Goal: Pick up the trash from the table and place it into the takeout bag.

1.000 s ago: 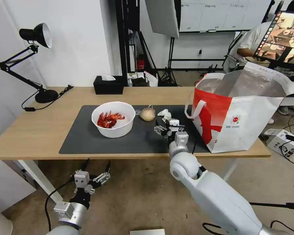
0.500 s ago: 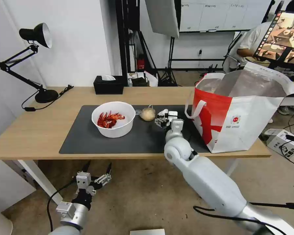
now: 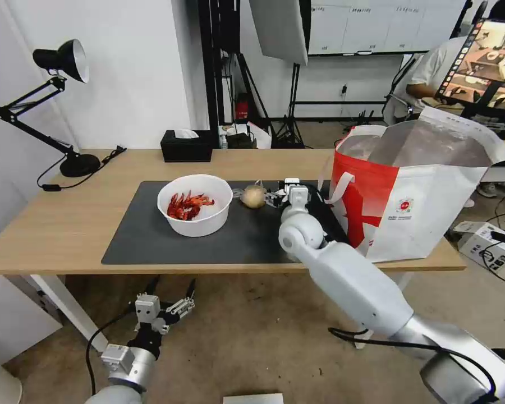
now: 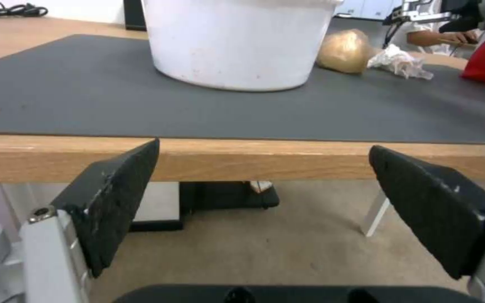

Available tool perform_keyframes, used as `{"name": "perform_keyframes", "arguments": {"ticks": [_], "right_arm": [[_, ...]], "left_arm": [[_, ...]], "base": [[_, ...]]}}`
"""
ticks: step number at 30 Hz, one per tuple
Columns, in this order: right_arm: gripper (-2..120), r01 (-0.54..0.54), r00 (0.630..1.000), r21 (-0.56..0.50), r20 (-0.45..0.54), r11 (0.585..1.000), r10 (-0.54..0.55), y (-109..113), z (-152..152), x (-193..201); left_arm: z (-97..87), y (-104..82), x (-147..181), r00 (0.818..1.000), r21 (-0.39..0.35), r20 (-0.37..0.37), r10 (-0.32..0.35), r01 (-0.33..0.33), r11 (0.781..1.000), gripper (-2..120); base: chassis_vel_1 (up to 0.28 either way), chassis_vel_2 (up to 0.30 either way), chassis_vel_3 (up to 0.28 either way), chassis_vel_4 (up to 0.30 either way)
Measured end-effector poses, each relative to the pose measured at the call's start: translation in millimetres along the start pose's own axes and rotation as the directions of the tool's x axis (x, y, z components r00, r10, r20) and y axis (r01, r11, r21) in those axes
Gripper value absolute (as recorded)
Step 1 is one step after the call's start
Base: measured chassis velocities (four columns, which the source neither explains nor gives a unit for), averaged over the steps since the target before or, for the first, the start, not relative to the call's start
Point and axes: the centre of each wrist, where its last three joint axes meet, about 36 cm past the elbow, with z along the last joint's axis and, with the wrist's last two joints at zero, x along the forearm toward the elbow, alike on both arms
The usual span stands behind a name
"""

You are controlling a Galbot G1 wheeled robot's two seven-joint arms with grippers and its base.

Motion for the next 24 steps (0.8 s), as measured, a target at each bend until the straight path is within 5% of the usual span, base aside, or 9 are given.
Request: {"name": "perform_keyframes", "arguments": {"ticks": [24], "right_arm": [[100,-0.008,0.986,0.078,-0.167,0.997,0.021,-32,-18,-45]], "left_arm": [[-9.2,-0.6,10,1.0,-0.005,0.006,0.001,-0.001,1.0,100]], "base": [[0.0,0.0,0.0,0.0]]}}
